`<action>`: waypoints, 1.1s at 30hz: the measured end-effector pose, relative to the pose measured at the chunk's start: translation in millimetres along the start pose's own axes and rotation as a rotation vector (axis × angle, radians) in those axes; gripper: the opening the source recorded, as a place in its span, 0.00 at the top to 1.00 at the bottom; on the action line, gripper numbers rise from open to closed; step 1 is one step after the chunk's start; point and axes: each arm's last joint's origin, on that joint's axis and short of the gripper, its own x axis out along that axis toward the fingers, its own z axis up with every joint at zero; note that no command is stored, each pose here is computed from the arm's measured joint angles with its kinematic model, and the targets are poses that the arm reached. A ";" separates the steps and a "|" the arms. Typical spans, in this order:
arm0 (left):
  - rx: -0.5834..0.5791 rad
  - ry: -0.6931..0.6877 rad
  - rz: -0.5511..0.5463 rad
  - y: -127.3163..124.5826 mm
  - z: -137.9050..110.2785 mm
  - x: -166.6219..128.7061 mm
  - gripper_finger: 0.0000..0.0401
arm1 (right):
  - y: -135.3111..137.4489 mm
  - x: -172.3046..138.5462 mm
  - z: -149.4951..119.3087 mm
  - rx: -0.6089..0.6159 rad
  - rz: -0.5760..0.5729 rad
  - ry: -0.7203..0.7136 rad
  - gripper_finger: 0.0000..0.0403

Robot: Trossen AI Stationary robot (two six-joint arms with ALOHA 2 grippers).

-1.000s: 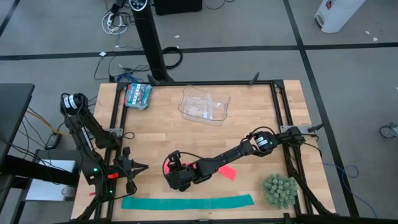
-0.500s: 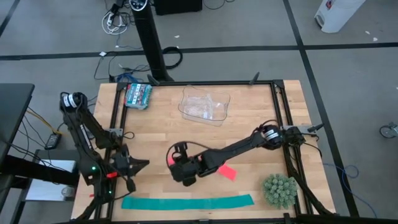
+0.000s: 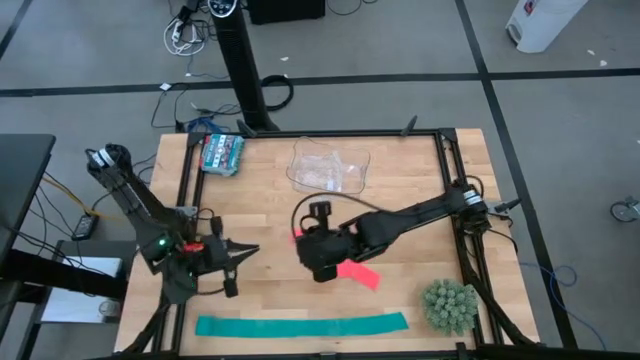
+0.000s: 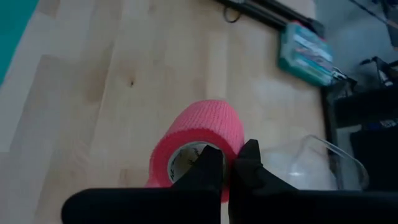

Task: Roll bandage

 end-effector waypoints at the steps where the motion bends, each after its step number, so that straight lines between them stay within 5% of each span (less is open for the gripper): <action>1: 0.015 -0.008 -0.007 0.6 7.4 4.2 0.92 | -4.2 -8.4 -0.3 0.012 0.000 -0.006 1.00; 9: 0.092 -0.079 -0.052 16.3 59.4 31.1 0.92 | -36.6 -72.2 -9.9 0.066 0.009 -0.051 1.00; 20: 0.079 -0.137 -0.091 54.9 104.3 60.7 0.92 | -81.4 -145.8 -8.9 0.108 -0.002 -0.343 1.00; 33: -0.070 -0.311 -0.374 84.9 126.4 89.6 0.92 | -104.3 -184.0 -12.4 0.108 0.060 -0.529 1.00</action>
